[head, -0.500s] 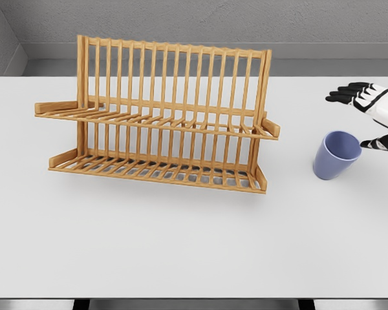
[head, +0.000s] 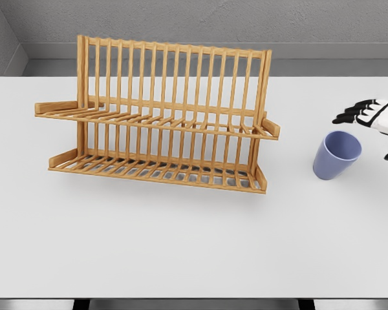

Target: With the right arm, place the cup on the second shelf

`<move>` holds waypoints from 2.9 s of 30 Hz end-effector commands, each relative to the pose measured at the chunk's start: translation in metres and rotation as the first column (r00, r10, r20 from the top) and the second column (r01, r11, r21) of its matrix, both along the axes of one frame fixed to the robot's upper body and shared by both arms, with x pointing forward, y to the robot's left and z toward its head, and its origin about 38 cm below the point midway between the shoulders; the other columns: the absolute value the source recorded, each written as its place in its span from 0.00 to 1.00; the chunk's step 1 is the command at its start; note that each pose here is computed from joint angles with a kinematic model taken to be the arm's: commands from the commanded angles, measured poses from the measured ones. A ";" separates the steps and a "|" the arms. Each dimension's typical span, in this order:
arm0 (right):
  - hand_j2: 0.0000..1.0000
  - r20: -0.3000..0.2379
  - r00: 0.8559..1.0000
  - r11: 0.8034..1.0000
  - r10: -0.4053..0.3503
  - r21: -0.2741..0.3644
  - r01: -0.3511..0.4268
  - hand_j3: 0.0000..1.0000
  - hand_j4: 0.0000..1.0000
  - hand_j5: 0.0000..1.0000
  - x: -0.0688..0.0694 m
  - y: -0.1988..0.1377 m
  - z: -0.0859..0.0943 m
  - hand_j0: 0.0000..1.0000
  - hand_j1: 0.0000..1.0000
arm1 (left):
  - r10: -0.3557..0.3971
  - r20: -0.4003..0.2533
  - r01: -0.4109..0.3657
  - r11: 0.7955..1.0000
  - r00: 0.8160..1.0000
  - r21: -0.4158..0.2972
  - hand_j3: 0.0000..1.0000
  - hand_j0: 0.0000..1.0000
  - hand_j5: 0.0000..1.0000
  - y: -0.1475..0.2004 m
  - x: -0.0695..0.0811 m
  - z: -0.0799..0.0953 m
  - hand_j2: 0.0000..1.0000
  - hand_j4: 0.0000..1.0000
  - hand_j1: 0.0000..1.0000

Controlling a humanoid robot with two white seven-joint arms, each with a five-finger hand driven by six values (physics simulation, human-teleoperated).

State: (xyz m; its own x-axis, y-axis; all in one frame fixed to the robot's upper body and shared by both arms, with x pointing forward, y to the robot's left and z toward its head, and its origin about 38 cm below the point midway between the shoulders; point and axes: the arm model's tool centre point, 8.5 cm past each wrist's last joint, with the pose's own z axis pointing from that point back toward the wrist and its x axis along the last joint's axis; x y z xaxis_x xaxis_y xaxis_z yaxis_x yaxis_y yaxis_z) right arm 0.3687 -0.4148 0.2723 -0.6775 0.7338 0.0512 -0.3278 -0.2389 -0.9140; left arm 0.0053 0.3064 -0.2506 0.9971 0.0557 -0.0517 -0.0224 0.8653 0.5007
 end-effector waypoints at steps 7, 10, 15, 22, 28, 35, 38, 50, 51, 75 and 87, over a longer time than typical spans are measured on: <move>1.00 -0.028 0.997 0.997 0.067 -0.031 -0.067 1.00 1.00 1.00 0.005 0.023 -0.003 1.00 1.00 | 0.000 -0.002 0.000 1.000 1.000 0.000 1.00 1.00 1.00 0.000 -0.001 0.000 1.00 1.00 1.00; 1.00 -0.035 0.997 0.997 0.072 -0.027 -0.073 1.00 1.00 1.00 0.005 0.026 -0.007 1.00 1.00 | -0.001 -0.001 0.001 1.000 1.000 0.001 1.00 1.00 1.00 0.000 0.000 0.000 1.00 1.00 1.00; 1.00 -0.053 0.995 0.996 0.090 -0.024 -0.091 1.00 1.00 1.00 0.011 0.034 -0.014 1.00 1.00 | 0.000 -0.002 0.000 1.000 1.000 0.000 1.00 1.00 1.00 0.000 -0.001 0.000 1.00 1.00 1.00; 1.00 -0.074 0.996 0.999 0.040 -0.022 -0.042 1.00 1.00 1.00 0.016 0.019 -0.021 1.00 1.00 | 0.000 -0.002 0.000 1.000 1.000 0.000 1.00 1.00 1.00 0.000 -0.001 0.000 1.00 1.00 1.00; 1.00 -0.088 0.995 0.999 0.043 -0.014 -0.044 1.00 1.00 1.00 0.017 0.022 -0.028 1.00 1.00 | -0.001 0.001 0.001 1.000 1.000 0.000 1.00 1.00 1.00 0.000 0.000 0.000 1.00 1.00 1.00; 1.00 -0.090 0.994 0.998 0.058 -0.007 -0.059 1.00 1.00 1.00 0.022 0.029 -0.029 1.00 1.00 | 0.000 -0.002 0.000 1.000 1.000 0.000 1.00 1.00 1.00 0.000 -0.001 0.000 1.00 1.00 1.00; 1.00 -0.093 0.995 0.999 0.045 -0.007 -0.046 1.00 1.00 1.00 0.023 0.025 -0.030 1.00 1.00 | 0.000 0.000 0.000 1.000 1.000 0.000 1.00 1.00 1.00 0.000 0.000 0.000 1.00 1.00 1.00; 1.00 -0.099 0.994 0.999 0.052 -0.005 -0.053 1.00 1.00 1.00 0.027 0.029 -0.033 1.00 1.00 | 0.001 0.000 -0.001 1.000 1.000 0.000 1.00 1.00 1.00 0.000 0.000 0.000 1.00 1.00 1.00; 1.00 -0.101 0.994 0.999 0.047 -0.005 -0.048 1.00 1.00 1.00 0.027 0.028 -0.034 1.00 1.00 | 0.000 0.000 0.000 1.000 1.000 0.000 1.00 1.00 1.00 0.000 0.000 0.000 1.00 1.00 1.00; 1.00 -0.144 0.990 1.000 0.002 -0.005 -0.003 1.00 1.00 1.00 0.039 0.018 -0.049 1.00 1.00 | 0.000 -0.002 0.000 1.000 1.000 0.000 1.00 1.00 1.00 0.000 -0.001 0.000 1.00 1.00 1.00; 1.00 -0.166 0.986 1.000 -0.012 -0.008 0.011 1.00 1.00 1.00 0.040 0.014 -0.057 1.00 1.00 | 0.000 0.000 0.000 1.000 1.000 0.000 1.00 1.00 1.00 0.000 0.000 0.000 1.00 1.00 1.00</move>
